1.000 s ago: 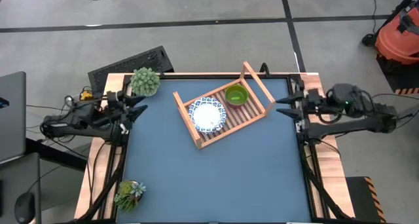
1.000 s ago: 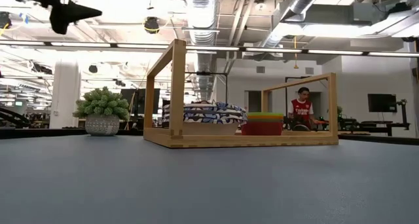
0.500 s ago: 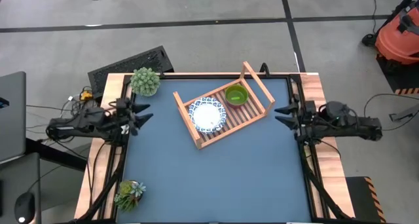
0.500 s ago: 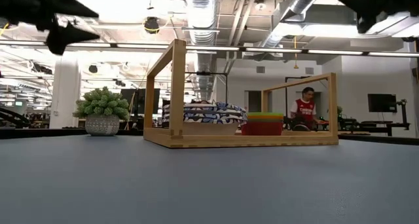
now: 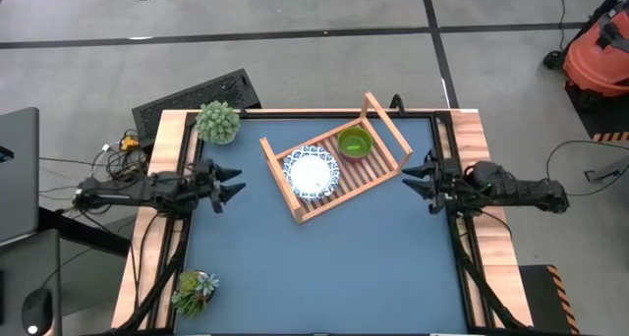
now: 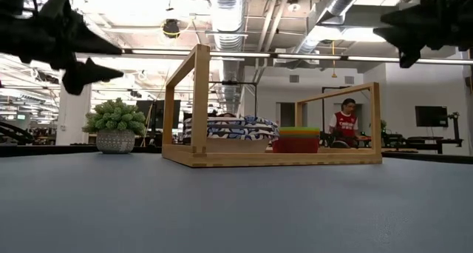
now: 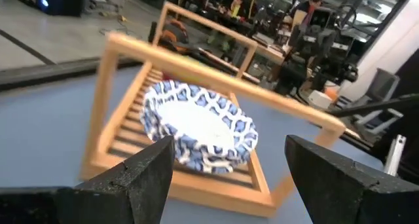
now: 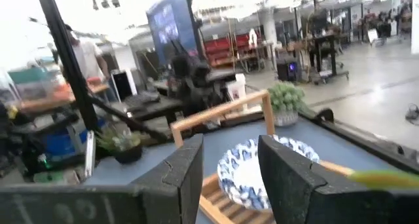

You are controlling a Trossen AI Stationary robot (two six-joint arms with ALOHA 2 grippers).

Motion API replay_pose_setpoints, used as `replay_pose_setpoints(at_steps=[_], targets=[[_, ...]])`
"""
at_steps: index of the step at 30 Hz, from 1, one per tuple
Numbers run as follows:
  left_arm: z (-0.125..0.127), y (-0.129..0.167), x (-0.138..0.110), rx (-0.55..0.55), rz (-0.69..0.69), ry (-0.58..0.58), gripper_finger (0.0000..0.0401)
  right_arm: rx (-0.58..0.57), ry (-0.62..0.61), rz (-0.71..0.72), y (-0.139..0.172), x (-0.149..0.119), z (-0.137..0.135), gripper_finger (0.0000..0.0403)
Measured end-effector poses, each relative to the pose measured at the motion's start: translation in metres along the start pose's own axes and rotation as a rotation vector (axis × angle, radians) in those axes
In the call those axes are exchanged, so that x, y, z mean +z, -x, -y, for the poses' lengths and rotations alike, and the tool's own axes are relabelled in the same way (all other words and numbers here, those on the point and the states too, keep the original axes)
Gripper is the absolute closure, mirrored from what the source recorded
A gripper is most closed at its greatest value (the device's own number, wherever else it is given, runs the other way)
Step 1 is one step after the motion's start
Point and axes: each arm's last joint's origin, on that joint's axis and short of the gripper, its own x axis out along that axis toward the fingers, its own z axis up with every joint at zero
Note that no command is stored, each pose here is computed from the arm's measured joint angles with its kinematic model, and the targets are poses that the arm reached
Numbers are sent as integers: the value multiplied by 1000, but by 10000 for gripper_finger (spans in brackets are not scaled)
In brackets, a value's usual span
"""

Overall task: Place and stack bowls onto a shelf
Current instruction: Return to Home Position

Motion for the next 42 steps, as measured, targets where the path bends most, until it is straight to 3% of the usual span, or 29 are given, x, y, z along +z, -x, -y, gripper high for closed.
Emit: replay_pose_setpoints(at_steps=[11,19,24,32,42], targets=[[3,-4,-11,-59,6,-4,127,-43,-18,-20,-7,-36,9,232],[7,-1,-12,-58,8,-15,127,-153,-5,-22,-7,-38,12,232],[9,-1,-13,-77,0,-33,127,-155,39,-34,-7,-39,12,232],[9,-1,-13,-77,-6,114,127,-155,44,-47,-7,-41,13,232],[9,-1,-13,-77,-6,110,127,-155,46,-55,-7,-42,13,232]])
